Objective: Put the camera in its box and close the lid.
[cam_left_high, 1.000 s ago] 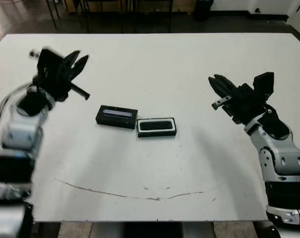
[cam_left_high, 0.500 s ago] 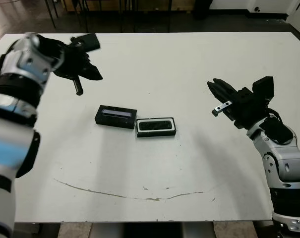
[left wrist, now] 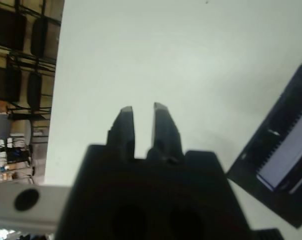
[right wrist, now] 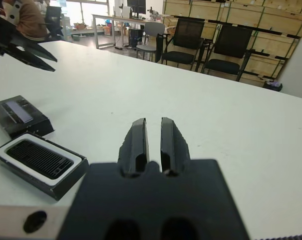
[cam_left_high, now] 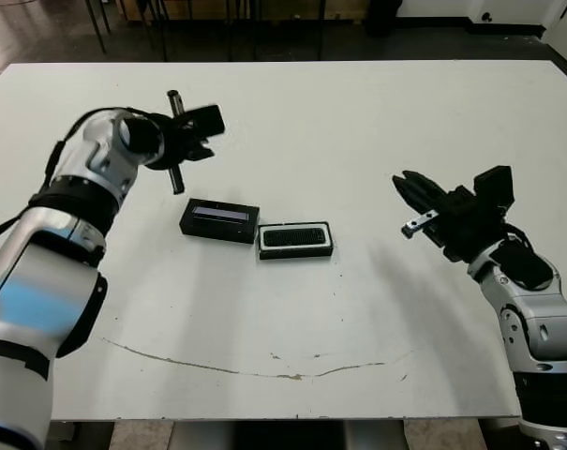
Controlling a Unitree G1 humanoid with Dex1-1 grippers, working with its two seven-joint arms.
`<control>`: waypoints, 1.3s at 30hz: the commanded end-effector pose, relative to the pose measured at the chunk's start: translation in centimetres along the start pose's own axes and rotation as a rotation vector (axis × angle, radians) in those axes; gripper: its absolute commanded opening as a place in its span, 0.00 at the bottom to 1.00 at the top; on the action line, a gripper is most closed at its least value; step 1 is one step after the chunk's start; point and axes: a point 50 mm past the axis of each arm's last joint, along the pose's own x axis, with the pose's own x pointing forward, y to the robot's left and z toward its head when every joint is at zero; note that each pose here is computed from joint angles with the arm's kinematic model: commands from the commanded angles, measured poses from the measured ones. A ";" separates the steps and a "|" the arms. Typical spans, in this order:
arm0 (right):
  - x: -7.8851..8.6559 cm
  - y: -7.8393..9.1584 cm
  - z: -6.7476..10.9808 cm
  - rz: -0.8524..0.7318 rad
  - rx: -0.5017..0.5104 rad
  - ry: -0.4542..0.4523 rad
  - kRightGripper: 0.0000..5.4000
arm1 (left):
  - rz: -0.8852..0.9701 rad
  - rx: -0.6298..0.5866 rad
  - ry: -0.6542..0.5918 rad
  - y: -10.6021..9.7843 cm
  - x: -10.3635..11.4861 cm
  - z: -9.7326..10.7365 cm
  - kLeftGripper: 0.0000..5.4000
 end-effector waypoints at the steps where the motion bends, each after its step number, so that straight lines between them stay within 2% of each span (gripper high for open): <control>1: -0.4 0.0 -0.8 0.006 0.007 0.047 0.00 | -0.061 -0.013 0.028 -1.6 0.7 -0.8 0.00; 11: -0.8 0.2 -0.8 0.002 0.020 0.052 0.00 | -0.399 0.050 0.257 -2.3 1.0 -0.5 0.00; 17: -1.0 0.3 -1.1 0.004 0.051 0.066 0.00 | -0.505 0.083 0.351 -2.4 0.6 -0.9 0.00; 21: -1.1 0.3 -1.3 0.004 0.064 0.069 0.00 | -0.543 0.093 0.357 -2.5 0.2 -1.4 0.00; 25: -1.2 0.4 -1.4 0.004 0.061 0.075 0.00 | -0.607 0.023 0.342 -2.6 -0.4 -1.9 0.00; 28: -1.1 0.5 -1.5 0.008 0.054 0.077 0.00 | -0.627 0.038 0.333 -2.2 -1.0 -2.1 0.00; 32: -1.0 0.4 -1.5 0.007 0.039 0.076 0.00 | -0.638 0.055 0.241 -1.4 -2.4 -2.0 0.00; 39: -0.7 0.3 -1.5 0.012 0.046 0.083 0.00 | -0.731 0.119 0.134 -3.5 -3.9 -2.0 0.00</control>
